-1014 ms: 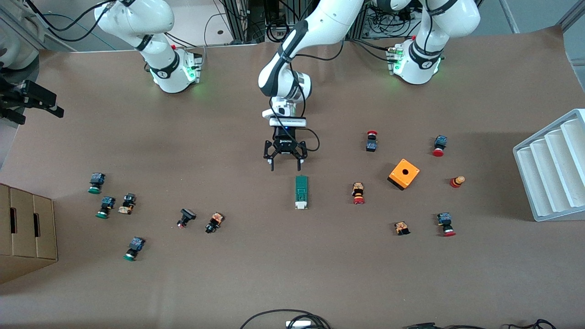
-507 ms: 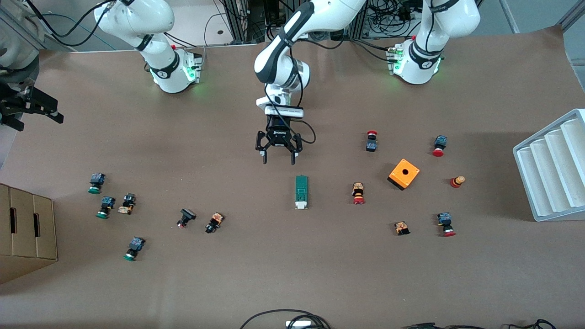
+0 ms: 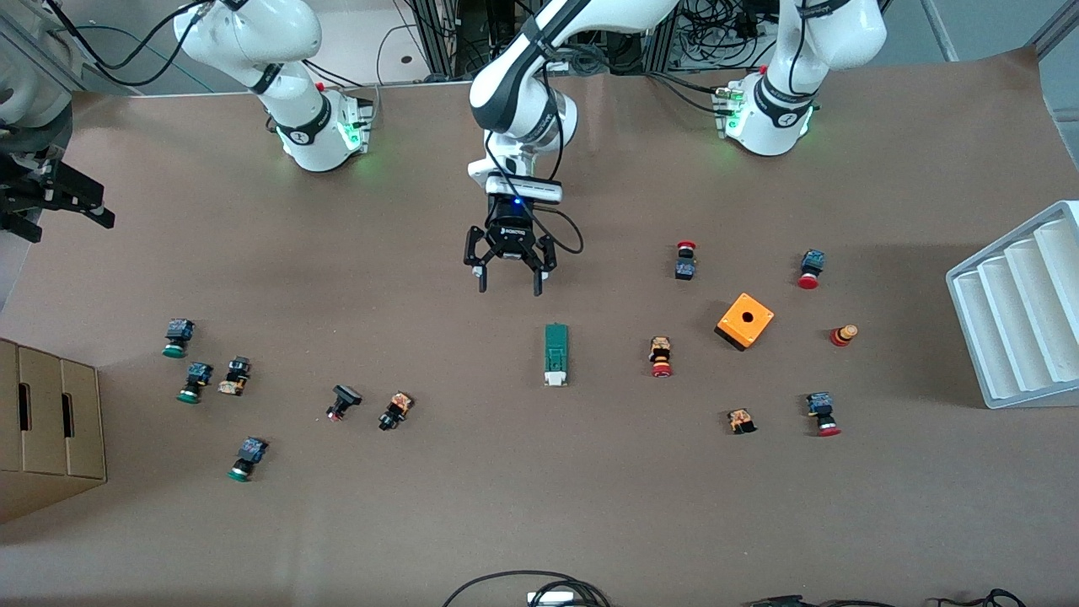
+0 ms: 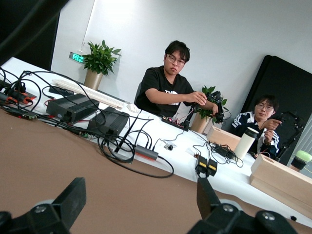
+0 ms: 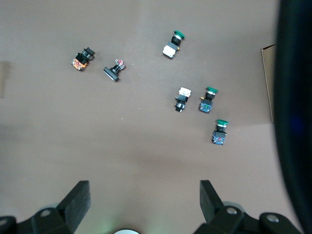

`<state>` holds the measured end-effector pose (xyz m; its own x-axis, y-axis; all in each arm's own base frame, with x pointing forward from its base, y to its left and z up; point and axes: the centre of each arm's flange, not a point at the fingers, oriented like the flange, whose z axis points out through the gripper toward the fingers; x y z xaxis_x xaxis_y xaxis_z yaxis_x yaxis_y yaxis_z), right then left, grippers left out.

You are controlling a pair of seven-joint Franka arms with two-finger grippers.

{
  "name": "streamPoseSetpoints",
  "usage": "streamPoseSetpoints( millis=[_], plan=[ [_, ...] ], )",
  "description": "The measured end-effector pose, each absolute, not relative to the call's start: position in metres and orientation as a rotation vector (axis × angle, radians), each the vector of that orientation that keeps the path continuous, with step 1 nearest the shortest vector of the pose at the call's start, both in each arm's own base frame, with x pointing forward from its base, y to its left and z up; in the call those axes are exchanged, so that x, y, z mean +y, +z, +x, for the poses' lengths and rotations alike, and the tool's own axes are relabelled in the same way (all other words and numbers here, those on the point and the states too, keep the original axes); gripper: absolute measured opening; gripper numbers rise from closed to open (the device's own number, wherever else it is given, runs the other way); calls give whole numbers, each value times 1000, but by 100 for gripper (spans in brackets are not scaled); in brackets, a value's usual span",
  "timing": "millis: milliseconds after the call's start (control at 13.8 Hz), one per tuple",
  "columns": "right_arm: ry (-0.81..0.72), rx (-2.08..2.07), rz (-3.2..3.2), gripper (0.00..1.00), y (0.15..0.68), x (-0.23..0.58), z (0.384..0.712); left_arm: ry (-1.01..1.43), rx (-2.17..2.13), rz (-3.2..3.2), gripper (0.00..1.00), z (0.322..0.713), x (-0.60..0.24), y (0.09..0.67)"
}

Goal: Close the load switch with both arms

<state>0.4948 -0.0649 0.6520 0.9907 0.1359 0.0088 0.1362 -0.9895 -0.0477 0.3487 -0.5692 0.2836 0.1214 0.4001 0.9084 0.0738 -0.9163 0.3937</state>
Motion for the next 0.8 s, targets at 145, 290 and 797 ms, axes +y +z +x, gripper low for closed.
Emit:
streamPoseSetpoints(
  millis=[145, 290, 797],
  plan=[
    [-15, -211, -3087, 100, 654, -65, 494, 1852, 494, 2141, 100, 358, -564, 299],
    [-18, -210, -3087, 100, 655, -65, 494, 1839, 507, 2139, 100, 367, -559, 316],
    [-34, -159, -3086, 100, 658, -87, 489, 1755, 569, 2127, 100, 404, -531, 375]
  ],
)
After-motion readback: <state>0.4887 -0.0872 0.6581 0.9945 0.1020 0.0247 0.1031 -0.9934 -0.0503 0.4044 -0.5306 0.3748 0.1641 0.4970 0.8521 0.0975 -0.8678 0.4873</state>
